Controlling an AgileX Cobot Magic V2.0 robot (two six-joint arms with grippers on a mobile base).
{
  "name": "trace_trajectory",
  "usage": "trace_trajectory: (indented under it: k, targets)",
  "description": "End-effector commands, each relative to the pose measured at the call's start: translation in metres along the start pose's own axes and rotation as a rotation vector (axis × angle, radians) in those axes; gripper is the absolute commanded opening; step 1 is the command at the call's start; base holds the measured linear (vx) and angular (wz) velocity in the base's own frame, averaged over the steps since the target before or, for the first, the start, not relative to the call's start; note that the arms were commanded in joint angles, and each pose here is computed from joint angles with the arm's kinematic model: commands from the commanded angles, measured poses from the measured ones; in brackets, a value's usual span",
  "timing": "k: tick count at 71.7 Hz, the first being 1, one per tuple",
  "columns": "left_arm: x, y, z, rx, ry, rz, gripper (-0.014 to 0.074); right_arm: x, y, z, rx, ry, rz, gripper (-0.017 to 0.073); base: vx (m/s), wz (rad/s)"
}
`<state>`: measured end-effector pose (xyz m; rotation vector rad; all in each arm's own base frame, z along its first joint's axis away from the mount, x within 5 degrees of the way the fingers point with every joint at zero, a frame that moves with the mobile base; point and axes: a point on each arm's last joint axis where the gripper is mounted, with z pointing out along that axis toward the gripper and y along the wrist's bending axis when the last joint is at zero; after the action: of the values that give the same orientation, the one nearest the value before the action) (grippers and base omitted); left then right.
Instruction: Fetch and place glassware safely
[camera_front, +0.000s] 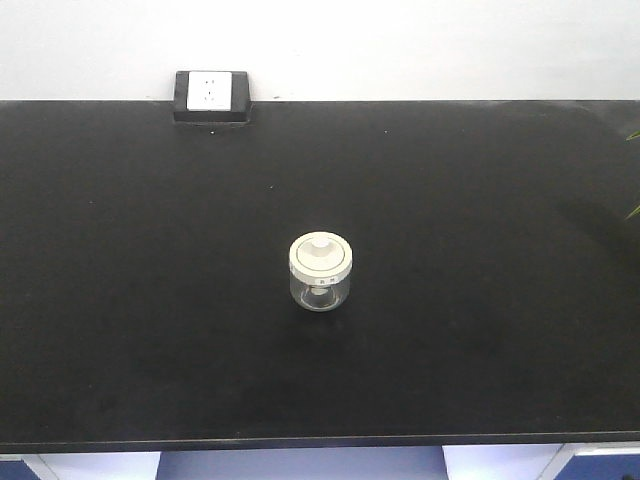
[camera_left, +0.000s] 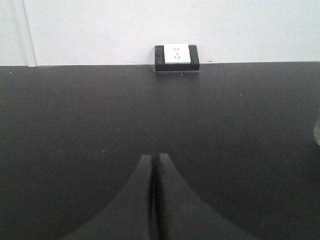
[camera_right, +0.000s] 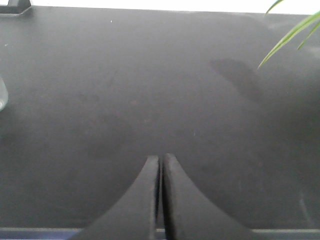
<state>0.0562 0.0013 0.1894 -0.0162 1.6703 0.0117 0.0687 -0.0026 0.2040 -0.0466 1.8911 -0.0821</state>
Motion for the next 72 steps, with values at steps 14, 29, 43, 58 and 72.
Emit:
trace_trajectory:
  k: [14, 29, 43, 58, 72]
  targets:
    - [0.003, -0.001, 0.001, 0.008, -0.052, -0.007, -0.0007, 0.022, 0.002, -0.005, 0.022, -0.224, 0.000, -0.0003, 0.00, 0.00]
    - [0.004, -0.001, 0.001, 0.008, -0.050, -0.007, -0.0007, 0.021, 0.002, -0.006, 0.023, -0.241, 0.000, -0.0003, 0.00, 0.00]
    - [0.004, -0.001, 0.001, 0.008, -0.050, -0.007, -0.0007, 0.021, 0.002, -0.006, 0.023, -0.240, 0.000, -0.0003, 0.00, 0.00]
    - [0.004, -0.001, 0.001, 0.008, -0.050, -0.007, -0.0007, 0.021, 0.002, -0.006, 0.023, -0.239, 0.000, -0.0003, 0.00, 0.00]
    - [0.004, -0.001, 0.001, 0.008, -0.050, -0.007, -0.0007, 0.021, 0.002, -0.006, 0.023, -0.239, 0.000, -0.0003, 0.00, 0.00]
